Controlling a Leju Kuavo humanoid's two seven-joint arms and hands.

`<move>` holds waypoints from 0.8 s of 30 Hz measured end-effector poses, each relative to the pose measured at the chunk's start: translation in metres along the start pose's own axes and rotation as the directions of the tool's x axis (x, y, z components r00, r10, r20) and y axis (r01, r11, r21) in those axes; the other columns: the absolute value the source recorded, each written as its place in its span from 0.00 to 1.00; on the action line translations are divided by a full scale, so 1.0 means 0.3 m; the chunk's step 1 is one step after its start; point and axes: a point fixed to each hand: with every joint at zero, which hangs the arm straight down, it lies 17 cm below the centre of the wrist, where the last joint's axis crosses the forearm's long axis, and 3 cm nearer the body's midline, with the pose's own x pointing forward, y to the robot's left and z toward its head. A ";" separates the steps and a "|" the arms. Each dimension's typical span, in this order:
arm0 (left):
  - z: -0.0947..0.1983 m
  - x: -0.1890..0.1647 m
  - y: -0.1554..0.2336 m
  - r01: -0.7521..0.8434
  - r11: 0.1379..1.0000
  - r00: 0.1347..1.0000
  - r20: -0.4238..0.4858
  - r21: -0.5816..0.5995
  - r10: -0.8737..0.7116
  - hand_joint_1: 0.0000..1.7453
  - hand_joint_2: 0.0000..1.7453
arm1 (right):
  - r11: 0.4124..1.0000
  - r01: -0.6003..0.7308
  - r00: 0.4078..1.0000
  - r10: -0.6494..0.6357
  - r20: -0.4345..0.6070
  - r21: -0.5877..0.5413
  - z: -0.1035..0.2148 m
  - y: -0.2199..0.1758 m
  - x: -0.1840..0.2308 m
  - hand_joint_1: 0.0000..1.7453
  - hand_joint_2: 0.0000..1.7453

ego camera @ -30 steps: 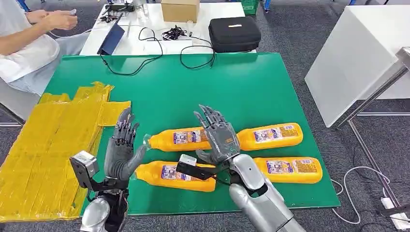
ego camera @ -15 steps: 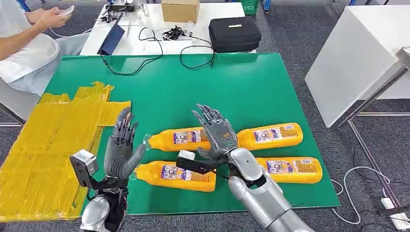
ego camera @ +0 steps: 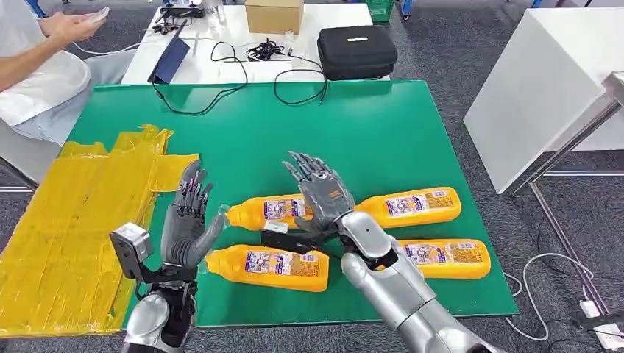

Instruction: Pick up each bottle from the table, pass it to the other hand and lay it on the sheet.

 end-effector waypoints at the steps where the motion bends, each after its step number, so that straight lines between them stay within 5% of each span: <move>1: -0.001 -0.002 0.000 -0.001 1.000 1.000 -0.001 0.000 0.001 0.00 1.00 | 1.000 0.002 1.000 -0.002 0.006 0.011 -0.007 0.003 0.007 0.00 1.00; 24: -0.028 -0.019 -0.001 -0.016 1.000 1.000 -0.007 -0.002 0.016 0.00 1.00 | 0.952 0.033 0.997 -0.010 -0.078 0.303 -0.041 0.209 -0.081 0.00 1.00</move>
